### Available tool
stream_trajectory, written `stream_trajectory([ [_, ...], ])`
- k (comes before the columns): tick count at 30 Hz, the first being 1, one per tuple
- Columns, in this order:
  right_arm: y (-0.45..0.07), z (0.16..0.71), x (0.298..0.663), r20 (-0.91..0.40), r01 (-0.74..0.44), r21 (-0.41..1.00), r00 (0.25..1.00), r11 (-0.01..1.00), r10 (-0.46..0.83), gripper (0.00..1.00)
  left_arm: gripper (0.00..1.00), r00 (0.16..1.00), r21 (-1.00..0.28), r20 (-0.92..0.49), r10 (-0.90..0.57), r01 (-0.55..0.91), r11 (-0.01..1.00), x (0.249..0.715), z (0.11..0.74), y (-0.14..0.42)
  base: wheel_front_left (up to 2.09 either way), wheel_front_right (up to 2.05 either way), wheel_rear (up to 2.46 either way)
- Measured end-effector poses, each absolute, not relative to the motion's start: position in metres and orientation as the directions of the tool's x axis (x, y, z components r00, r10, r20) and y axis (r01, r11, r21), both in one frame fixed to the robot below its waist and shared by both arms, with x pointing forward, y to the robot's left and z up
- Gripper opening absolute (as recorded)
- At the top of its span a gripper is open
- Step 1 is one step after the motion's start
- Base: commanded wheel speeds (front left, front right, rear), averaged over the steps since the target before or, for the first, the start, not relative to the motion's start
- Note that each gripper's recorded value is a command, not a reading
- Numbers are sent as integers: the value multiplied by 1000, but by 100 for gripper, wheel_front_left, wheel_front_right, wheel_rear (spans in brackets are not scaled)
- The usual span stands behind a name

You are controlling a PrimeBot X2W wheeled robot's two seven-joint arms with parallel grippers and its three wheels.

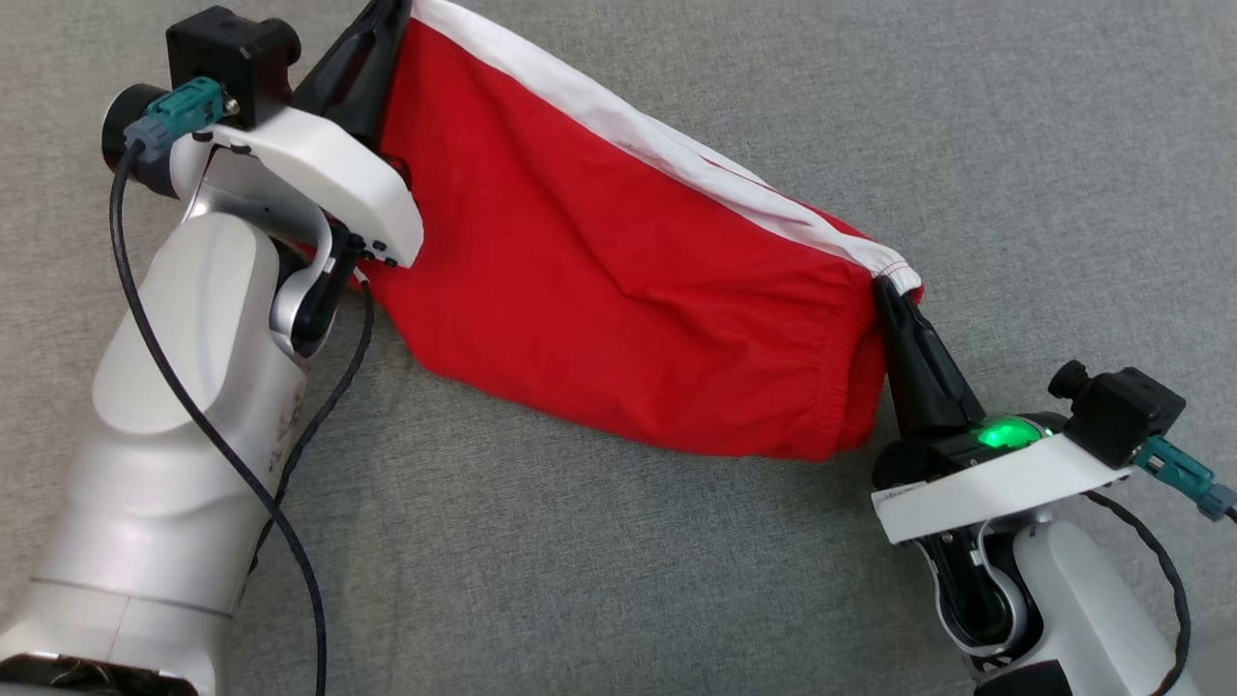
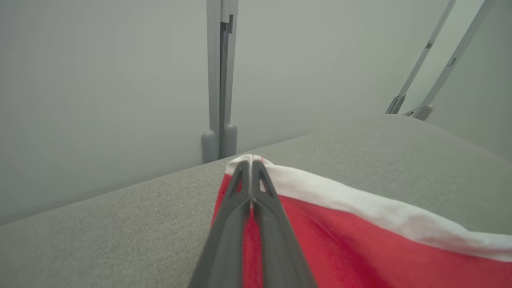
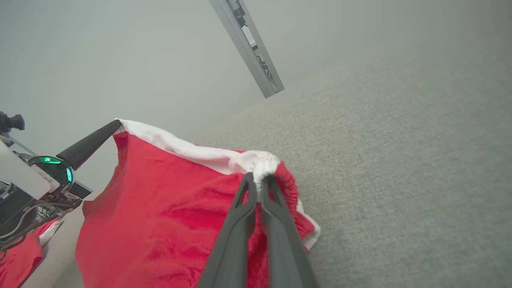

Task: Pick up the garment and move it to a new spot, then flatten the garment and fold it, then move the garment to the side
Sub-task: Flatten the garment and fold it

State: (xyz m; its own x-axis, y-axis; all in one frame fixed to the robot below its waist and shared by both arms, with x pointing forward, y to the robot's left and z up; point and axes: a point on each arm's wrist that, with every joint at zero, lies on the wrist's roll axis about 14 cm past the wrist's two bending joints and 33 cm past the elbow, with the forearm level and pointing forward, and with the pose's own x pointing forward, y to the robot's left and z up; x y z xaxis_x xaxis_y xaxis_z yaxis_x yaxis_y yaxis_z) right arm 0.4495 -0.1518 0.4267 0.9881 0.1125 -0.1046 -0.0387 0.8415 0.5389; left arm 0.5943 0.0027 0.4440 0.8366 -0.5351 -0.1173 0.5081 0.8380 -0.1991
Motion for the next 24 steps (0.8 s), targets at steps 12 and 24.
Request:
stream_trajectory([
  [12, -152, 409, 459, -139, -33, 518, 983, 855, 122, 81, 100, 789, -276, -254, -559, 495, 824, 599, 389, -25, 0, 0, 0],
  [24, -173, 443, 439, -52, -66, 337, 995, 939, 89, 100, 100, 876, -231, -109, -471, 438, 869, 583, 426, 10, 0, 0, 0],
])
